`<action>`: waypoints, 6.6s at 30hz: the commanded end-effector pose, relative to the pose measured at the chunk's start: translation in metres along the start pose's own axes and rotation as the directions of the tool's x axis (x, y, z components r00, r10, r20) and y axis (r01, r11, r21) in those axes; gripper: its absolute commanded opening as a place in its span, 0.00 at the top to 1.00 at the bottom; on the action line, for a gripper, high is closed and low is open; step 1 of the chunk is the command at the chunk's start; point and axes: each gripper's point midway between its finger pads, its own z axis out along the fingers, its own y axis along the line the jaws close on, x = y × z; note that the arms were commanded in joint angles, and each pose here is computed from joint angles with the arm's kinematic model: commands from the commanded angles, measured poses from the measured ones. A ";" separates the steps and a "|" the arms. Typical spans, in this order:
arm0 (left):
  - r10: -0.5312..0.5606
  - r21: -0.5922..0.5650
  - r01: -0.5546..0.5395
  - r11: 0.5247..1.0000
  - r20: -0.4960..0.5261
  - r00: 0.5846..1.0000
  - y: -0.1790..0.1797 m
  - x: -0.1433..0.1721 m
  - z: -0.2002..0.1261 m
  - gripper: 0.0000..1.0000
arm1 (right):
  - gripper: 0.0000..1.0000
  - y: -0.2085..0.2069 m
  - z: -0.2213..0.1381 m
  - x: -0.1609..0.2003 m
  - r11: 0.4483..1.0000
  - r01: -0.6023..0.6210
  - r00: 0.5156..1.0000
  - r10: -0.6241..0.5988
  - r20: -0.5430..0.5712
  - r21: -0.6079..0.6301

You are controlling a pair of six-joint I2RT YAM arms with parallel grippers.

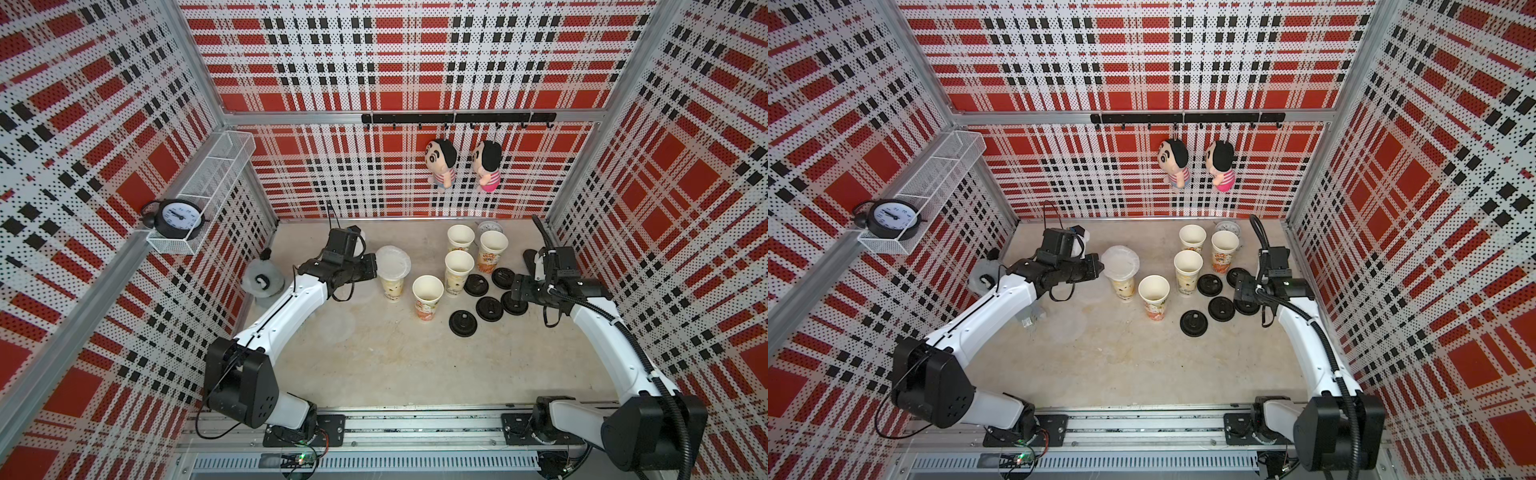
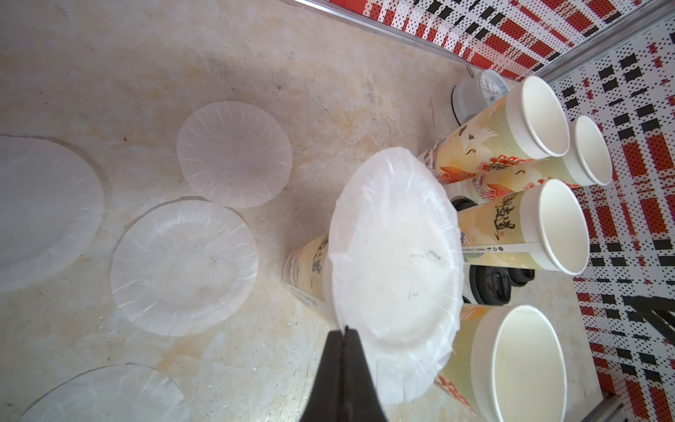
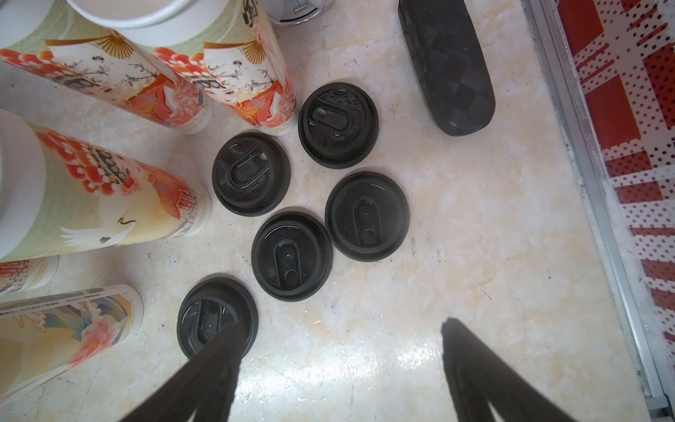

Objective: Put the leak-proof paper on the milk tea cups
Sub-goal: Place the leak-proof paper at the cup, then pick up the cup lid from the center of the board, then place the cup lid on the cup.

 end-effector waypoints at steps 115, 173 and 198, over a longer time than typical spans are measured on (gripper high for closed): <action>0.072 -0.085 -0.054 0.995 0.237 0.969 0.020 -0.049 -0.097 0.02 | 0.26 -0.031 0.135 0.011 0.987 -0.084 0.967 0.115 -0.230 0.140; 0.039 -0.171 -0.001 0.985 0.220 0.975 0.072 -0.029 -0.100 0.02 | 0.32 0.385 -0.010 -0.005 0.700 0.591 0.769 -0.639 0.017 -0.401; 0.042 -0.176 -0.005 0.984 0.211 0.977 0.074 -0.028 -0.100 0.02 | 0.32 0.398 -0.002 -0.002 0.691 0.579 0.774 -0.632 0.026 -0.434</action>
